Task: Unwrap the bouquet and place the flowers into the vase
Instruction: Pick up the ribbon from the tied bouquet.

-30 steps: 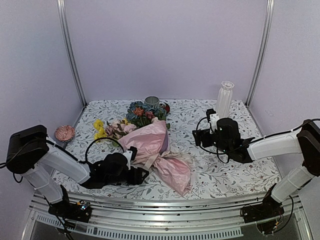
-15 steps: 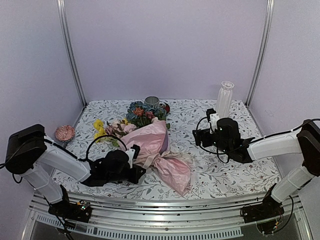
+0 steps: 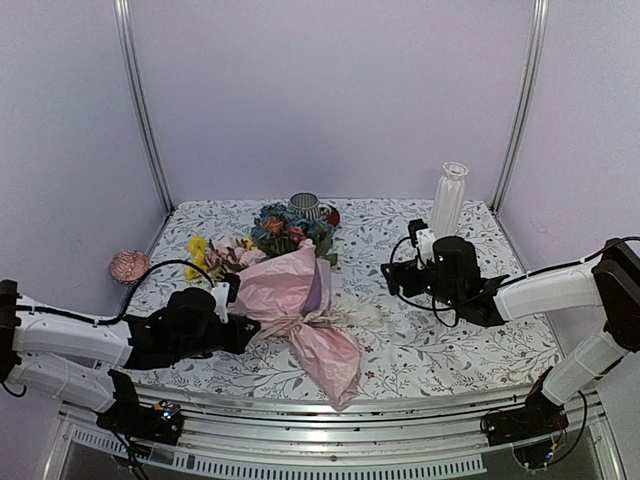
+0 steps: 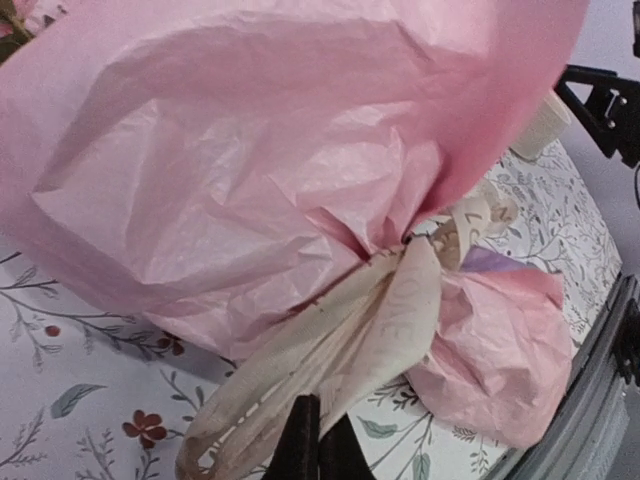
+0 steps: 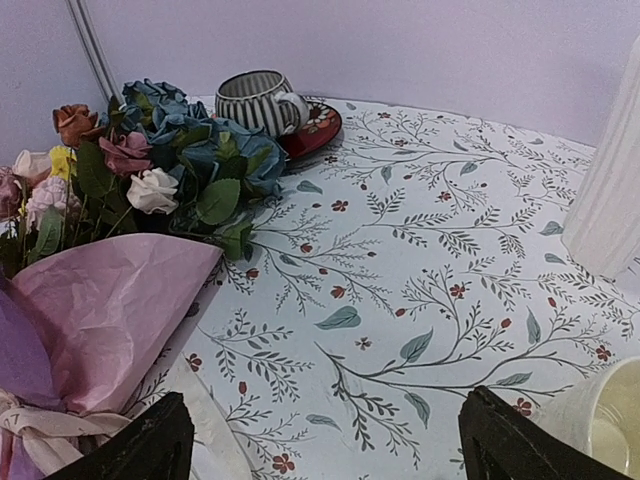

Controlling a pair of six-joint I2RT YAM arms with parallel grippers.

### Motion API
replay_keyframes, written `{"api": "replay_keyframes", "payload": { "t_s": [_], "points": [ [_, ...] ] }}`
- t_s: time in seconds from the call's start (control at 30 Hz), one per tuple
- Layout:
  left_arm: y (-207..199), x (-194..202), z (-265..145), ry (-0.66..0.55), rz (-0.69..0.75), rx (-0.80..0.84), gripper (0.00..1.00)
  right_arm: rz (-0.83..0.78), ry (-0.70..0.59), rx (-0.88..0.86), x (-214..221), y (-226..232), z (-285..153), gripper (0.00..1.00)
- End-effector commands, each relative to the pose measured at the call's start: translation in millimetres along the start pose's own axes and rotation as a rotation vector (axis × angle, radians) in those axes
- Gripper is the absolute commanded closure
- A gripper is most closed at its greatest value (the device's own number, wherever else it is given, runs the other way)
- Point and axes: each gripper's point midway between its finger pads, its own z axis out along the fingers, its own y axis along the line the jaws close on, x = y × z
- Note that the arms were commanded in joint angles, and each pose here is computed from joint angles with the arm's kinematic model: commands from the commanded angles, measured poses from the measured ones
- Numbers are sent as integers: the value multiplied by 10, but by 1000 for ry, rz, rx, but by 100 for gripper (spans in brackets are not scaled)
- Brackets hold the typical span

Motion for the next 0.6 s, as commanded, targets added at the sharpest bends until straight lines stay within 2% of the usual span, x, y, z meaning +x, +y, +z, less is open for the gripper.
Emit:
{"api": "replay_keyframes", "payload": {
  "t_s": [0.0, 0.3, 0.47, 0.57],
  "points": [
    [333, -65, -211, -24, -71, -63, 100, -25, 14, -89, -5, 168, 36, 7],
    [581, -287, -551, -128, -134, -77, 100, -188, 38, -346, 137, 851, -36, 12],
    [624, -228, -556, -116, -140, -80, 100, -262, 65, -521, 275, 1233, -104, 20],
    [625, -216, -546, -109, -136, -80, 100, -301, 92, -539, 377, 1347, -71, 21]
  ]
}}
